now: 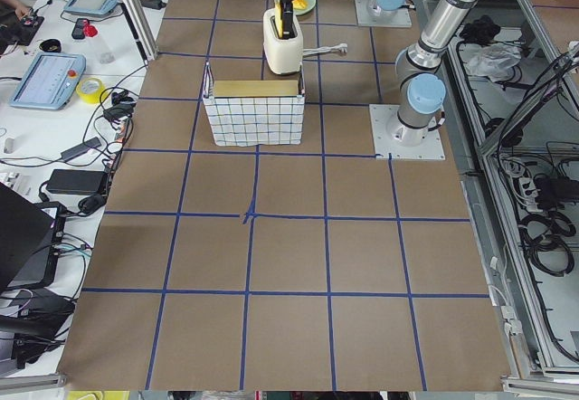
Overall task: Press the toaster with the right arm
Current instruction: 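Move the right gripper down toward the lever on the toaster's side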
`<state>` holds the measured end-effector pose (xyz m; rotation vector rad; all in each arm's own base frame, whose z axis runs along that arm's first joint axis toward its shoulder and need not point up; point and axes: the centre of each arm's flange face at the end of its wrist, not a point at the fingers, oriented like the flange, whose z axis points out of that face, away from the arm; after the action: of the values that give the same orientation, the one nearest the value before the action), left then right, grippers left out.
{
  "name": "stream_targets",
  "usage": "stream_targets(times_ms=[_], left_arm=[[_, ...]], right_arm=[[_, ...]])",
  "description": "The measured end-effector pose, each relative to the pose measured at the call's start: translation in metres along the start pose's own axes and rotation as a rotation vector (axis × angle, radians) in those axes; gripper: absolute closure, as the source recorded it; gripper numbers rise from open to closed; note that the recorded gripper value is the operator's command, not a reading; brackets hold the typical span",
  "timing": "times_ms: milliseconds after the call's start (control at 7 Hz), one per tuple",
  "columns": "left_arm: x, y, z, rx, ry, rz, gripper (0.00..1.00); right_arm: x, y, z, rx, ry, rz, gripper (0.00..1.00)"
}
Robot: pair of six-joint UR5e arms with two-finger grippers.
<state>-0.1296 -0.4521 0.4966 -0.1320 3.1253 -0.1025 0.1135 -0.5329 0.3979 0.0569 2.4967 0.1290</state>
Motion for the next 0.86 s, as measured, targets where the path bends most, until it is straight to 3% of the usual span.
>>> stream_targets(times_ms=[286,857], left_arm=[[0.0,0.0,0.0,0.0,0.0,0.0,0.0],[0.0,0.0,0.0,0.0,0.0,0.0,0.0]], right_arm=[[0.028,0.003,0.03,0.018,-0.079,-0.031,1.0],[0.064,0.006,0.082,0.062,-0.117,-0.067,1.0]])
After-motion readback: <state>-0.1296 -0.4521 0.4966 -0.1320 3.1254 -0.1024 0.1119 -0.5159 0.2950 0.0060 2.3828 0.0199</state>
